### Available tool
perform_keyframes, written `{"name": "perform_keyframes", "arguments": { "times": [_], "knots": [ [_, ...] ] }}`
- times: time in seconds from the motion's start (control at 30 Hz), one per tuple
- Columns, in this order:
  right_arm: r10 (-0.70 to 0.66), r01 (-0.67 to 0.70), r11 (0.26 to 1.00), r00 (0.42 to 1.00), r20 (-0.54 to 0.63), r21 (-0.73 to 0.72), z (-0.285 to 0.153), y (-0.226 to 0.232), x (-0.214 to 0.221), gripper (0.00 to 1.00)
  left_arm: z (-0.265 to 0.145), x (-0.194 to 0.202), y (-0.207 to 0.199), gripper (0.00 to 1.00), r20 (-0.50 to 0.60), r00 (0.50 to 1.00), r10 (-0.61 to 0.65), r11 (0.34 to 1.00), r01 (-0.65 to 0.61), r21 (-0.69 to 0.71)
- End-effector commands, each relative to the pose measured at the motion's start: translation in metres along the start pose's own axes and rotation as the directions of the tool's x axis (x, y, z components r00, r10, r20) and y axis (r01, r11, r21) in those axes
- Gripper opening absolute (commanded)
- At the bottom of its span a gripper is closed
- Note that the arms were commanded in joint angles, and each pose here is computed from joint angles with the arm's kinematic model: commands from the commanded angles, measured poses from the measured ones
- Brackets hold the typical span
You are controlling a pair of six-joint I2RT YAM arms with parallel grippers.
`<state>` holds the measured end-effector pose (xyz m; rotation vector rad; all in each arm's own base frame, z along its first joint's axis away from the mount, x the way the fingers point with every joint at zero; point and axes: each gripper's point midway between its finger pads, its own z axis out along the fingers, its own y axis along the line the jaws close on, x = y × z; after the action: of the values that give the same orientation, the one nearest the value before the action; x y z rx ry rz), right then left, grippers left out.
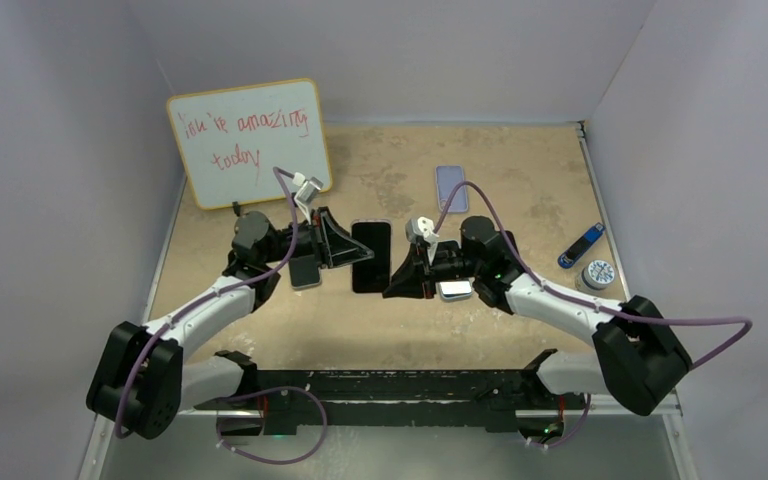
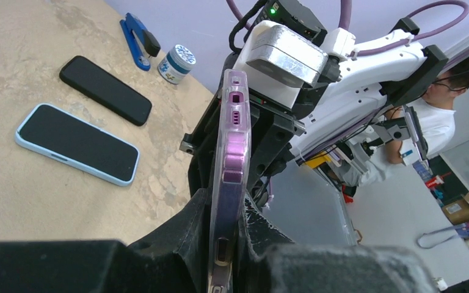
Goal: Take the phone out of the phone case
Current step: Remove the phone case from the phone.
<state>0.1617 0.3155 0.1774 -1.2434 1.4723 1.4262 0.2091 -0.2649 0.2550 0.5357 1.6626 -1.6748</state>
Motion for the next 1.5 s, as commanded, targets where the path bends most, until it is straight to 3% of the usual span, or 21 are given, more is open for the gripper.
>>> {"name": "perform_keyframes", "arguments": {
  "times": [0.0,0.2,0.3,0.87,1.03,1.23,1.33,1.4,1.47],
  "knots": [
    [-0.268,0.268,0.963,0.962,0.047,-0.011,0.001,0.003,-0.018,0.03,0.004,-0.016,-0.016,0.0,0.047,0.997,-0.067,0.997,0.064,0.047],
    [-0.34,0.34,0.94,0.939,0.042,0.015,0.002,-0.005,-0.026,0.09,0.002,-0.011,-0.018,0.0,0.031,0.995,-0.094,0.994,0.093,0.053],
    [-0.396,0.396,0.918,0.917,0.034,0.014,0.002,-0.008,-0.027,0.0,0.001,-0.009,-0.018,0.0,0.027,0.994,-0.105,0.993,0.103,0.051],
    [-0.656,0.656,0.754,0.754,-0.026,-0.001,0.005,-0.024,-0.045,0.0,0.0,0.004,-0.008,0.0,-0.005,0.989,-0.15,0.988,0.15,0.019],
    [-0.65,0.651,0.759,0.759,-0.031,0.031,0.006,-0.03,-0.05,0.0,-0.002,0.003,-0.011,0.0,0.0,0.992,-0.125,0.992,0.125,0.015],
    [-0.559,0.558,0.823,0.829,-0.017,0.107,0.004,-0.035,-0.045,0.0,-0.005,-0.005,-0.018,0.0,0.043,0.996,-0.08,0.997,0.08,0.015],
    [-0.486,0.479,0.857,0.874,-0.012,0.191,0.0,-0.042,-0.041,0.14,-0.005,-0.01,-0.014,0.0,0.079,0.994,-0.073,0.997,0.075,-0.016],
    [-0.434,0.418,0.868,0.901,0.0,0.269,-0.006,-0.048,-0.042,0.33,-0.006,-0.015,-0.007,0.0,0.11,0.991,-0.081,0.995,0.088,-0.056],
    [-0.376,0.347,0.874,0.926,0.021,0.342,-0.012,-0.053,-0.041,0.45,-0.007,-0.019,0.003,0.0,0.148,0.985,-0.091,0.989,0.107,-0.105]
  ]
}}
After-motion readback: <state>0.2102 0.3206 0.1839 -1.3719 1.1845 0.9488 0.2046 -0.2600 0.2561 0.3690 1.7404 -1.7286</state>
